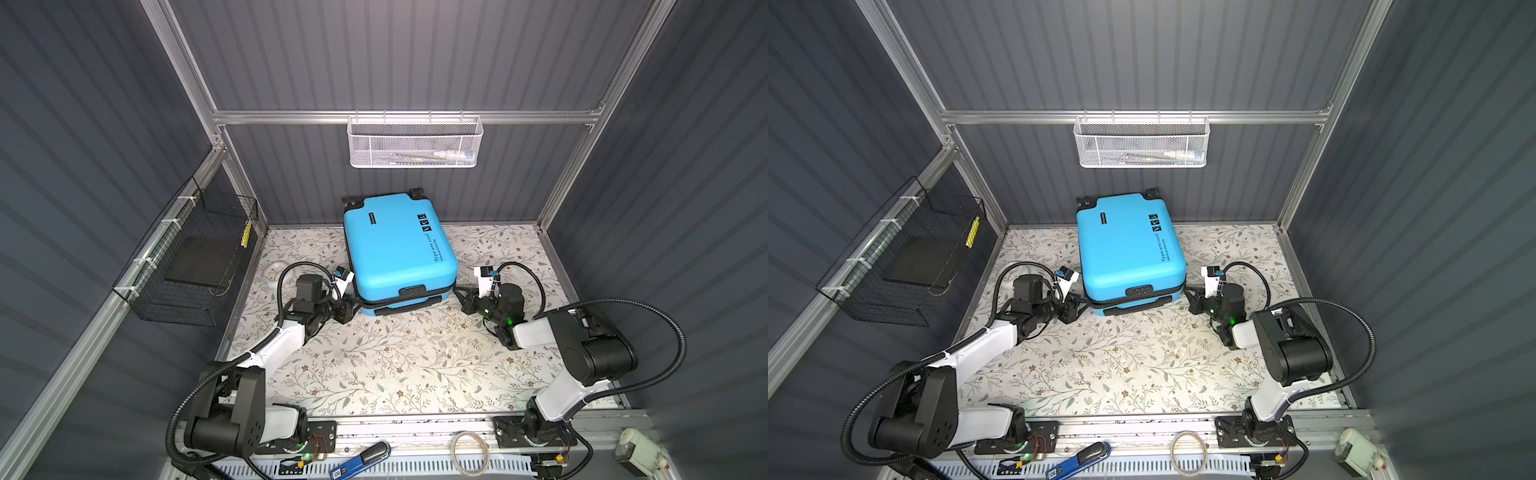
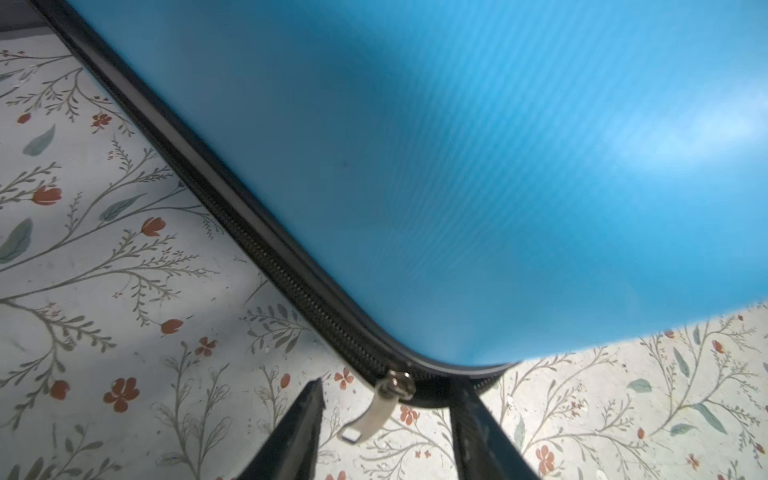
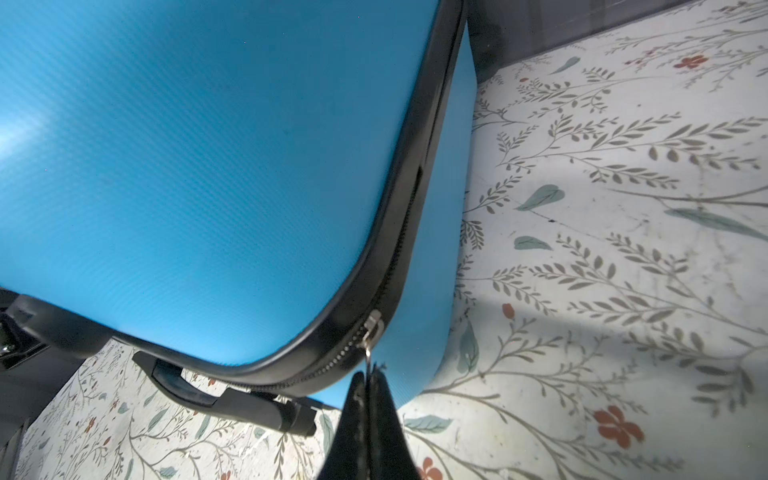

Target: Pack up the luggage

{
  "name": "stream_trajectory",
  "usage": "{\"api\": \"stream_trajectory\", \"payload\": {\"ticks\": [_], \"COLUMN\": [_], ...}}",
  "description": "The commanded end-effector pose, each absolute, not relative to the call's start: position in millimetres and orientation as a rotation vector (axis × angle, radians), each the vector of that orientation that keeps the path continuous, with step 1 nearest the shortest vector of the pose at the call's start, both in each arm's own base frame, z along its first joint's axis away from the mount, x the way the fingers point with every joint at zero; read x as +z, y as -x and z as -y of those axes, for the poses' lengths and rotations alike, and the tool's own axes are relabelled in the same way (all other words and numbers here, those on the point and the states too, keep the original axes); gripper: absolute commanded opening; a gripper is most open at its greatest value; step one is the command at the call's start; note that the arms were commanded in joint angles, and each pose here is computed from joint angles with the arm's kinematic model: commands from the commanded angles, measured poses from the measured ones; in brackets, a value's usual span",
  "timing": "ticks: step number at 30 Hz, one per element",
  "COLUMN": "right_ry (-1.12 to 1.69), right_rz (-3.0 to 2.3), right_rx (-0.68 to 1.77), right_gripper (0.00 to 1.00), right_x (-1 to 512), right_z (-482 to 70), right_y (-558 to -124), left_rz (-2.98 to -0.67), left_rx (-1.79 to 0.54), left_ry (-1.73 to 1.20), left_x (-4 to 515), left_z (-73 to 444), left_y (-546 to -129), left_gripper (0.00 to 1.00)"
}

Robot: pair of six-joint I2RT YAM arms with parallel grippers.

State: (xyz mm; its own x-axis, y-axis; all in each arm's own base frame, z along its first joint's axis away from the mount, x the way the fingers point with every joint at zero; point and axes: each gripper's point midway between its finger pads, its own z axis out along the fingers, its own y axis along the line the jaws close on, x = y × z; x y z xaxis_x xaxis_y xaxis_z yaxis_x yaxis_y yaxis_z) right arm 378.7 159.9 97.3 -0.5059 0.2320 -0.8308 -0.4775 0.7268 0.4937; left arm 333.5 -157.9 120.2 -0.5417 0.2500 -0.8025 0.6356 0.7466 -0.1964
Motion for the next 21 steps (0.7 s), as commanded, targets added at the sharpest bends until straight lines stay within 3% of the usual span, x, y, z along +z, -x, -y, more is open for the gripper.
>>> {"api": "stream_trajectory", "payload": {"ticks": [1, 9, 12, 21], "right_ry": [0.188, 0.191, 0.192, 0.195], "right_rz": [-1.907, -1.905, -1.904, -1.896], "right_rx": [0.881, 0.877, 0.880, 0.892], "right_gripper": [0.00, 0.00, 0.00, 0.00], "right_x": [98, 100, 101, 103], "right_z": [-160, -159, -160, -161], "right_y": [-381, -381, -380, -379], "left_rz": [-2.193, -2.235, -2.238, -2.249], "left_rx": [-0.623, -0.753, -0.759, -0.577], "left_ry": [-0.708, -0.711, -0.700, -0.589], "left_x": [107, 104, 105, 104], "left_z": [158, 168, 167, 146], "left_y": [-328, -312, -307, -322], "left_gripper": [0.50, 0.50, 0.39, 0.43]}}
